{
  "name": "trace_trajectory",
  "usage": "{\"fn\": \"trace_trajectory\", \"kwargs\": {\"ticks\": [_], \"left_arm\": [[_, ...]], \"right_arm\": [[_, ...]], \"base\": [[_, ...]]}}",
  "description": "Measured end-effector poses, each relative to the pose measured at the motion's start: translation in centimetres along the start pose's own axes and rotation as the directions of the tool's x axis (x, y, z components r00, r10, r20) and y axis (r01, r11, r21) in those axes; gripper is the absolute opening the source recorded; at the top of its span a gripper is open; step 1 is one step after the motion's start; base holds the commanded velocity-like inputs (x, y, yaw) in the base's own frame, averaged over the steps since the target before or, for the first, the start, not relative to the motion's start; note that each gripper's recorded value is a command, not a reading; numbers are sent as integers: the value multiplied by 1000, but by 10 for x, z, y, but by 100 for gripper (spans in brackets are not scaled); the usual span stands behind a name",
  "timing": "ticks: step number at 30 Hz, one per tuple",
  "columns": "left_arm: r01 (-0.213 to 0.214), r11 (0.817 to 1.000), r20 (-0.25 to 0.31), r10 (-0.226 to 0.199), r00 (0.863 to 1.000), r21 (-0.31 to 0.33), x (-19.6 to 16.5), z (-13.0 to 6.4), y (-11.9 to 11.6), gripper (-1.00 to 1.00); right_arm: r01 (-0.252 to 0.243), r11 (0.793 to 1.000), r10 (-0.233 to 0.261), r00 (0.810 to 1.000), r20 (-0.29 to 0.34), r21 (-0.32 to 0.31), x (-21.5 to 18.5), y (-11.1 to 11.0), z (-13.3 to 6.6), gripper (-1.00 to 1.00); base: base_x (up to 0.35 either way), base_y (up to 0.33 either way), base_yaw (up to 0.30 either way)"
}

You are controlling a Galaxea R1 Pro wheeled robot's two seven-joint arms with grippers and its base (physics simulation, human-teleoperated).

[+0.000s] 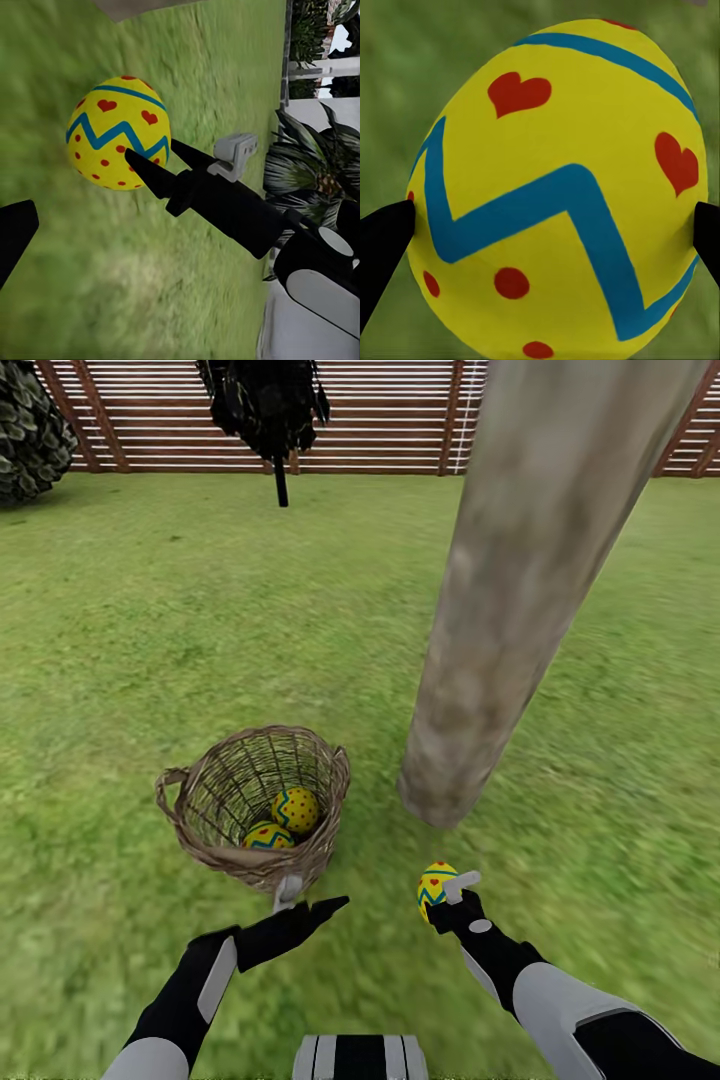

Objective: Take the three Easter eggs out of the wicker basket on the lawn in the garden, then place them on the lawn next to a single tree (choose any tree) so that all three eggs are next to the same tree and none are left in the basket.

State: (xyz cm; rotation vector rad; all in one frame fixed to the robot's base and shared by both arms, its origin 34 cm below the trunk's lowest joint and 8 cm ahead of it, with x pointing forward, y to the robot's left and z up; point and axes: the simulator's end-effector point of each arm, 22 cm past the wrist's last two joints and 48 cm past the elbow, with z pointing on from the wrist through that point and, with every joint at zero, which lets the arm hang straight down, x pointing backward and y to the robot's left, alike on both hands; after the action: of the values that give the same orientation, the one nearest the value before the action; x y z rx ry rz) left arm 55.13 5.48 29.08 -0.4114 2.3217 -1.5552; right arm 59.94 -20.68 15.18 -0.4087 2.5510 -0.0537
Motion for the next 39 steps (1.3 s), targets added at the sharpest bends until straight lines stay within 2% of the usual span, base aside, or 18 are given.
{"fn": "trace_trajectory", "kwargs": {"ticks": [9,14,16,28,29,31,39], "left_arm": [[31,999,-13,-31,999,-15,9,3,17,100],[47,999,-20,-47,999,-23,14,4,26,100],[54,998,-23,-54,998,-26,16,5,30,100],[54,998,-23,-54,998,-27,16,5,30,100],[54,998,-23,-55,998,-26,16,5,30,100],[55,998,-23,-55,998,-27,16,5,30,100],[56,998,-24,-56,998,-27,17,5,31,100]], "right_arm": [[0,1000,0,999,-42,-11,22,6,10,-100],[1,1000,-1,1000,-30,7,20,3,16,-100],[0,1000,0,1000,-14,-6,14,6,19,-100],[0,1000,0,1000,-16,-9,13,7,19,-100],[0,1000,0,1000,-16,-9,13,7,19,100],[-3,1000,2,998,-69,-19,38,11,17,100],[-3,1000,1,997,-72,-20,39,11,17,100]], "base": [[0,0,0],[0,0,0],[0,0,0],[0,0,0],[0,0,0],[0,0,0],[0,0,0]]}}
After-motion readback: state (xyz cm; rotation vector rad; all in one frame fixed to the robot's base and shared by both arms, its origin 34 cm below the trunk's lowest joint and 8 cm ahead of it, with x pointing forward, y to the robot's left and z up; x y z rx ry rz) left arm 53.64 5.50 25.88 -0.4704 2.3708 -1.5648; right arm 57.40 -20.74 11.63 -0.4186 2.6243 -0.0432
